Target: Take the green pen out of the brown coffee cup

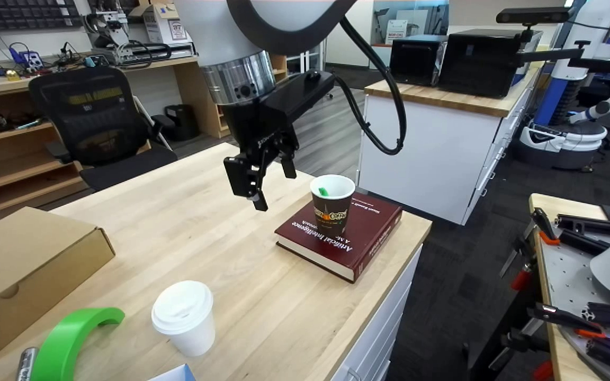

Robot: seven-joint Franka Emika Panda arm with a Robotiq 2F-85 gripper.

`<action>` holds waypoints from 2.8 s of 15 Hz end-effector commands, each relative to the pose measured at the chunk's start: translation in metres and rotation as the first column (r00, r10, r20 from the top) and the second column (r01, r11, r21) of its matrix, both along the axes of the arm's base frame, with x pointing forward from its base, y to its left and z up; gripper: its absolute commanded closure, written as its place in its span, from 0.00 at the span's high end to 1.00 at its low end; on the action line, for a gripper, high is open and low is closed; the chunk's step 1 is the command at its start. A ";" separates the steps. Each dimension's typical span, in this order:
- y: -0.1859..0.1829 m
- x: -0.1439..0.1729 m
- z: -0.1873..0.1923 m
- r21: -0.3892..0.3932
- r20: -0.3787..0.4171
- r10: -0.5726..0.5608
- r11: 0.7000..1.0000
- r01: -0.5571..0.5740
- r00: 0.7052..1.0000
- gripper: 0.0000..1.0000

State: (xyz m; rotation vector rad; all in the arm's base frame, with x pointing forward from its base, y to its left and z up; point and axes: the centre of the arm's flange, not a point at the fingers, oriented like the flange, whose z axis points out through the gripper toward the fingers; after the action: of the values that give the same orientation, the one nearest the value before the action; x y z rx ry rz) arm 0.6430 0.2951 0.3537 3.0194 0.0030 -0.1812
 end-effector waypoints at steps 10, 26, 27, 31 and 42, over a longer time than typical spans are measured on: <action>-0.020 -0.051 0.040 0.096 0.146 -0.231 0.971 0.219 0.962 1.00; -0.073 -0.085 -0.008 0.118 0.121 -0.419 0.906 0.406 0.900 1.00; -0.075 -0.083 -0.012 0.131 0.124 -0.425 0.903 0.410 0.896 1.00; -0.084 -0.080 -0.021 0.162 0.136 -0.443 0.892 0.421 0.886 1.00; -0.088 -0.082 -0.012 0.177 0.146 -0.452 0.887 0.426 0.880 0.74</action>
State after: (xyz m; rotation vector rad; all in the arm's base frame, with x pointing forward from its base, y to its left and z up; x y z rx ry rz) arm 0.5731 0.2153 0.3306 3.0880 -0.7006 0.0470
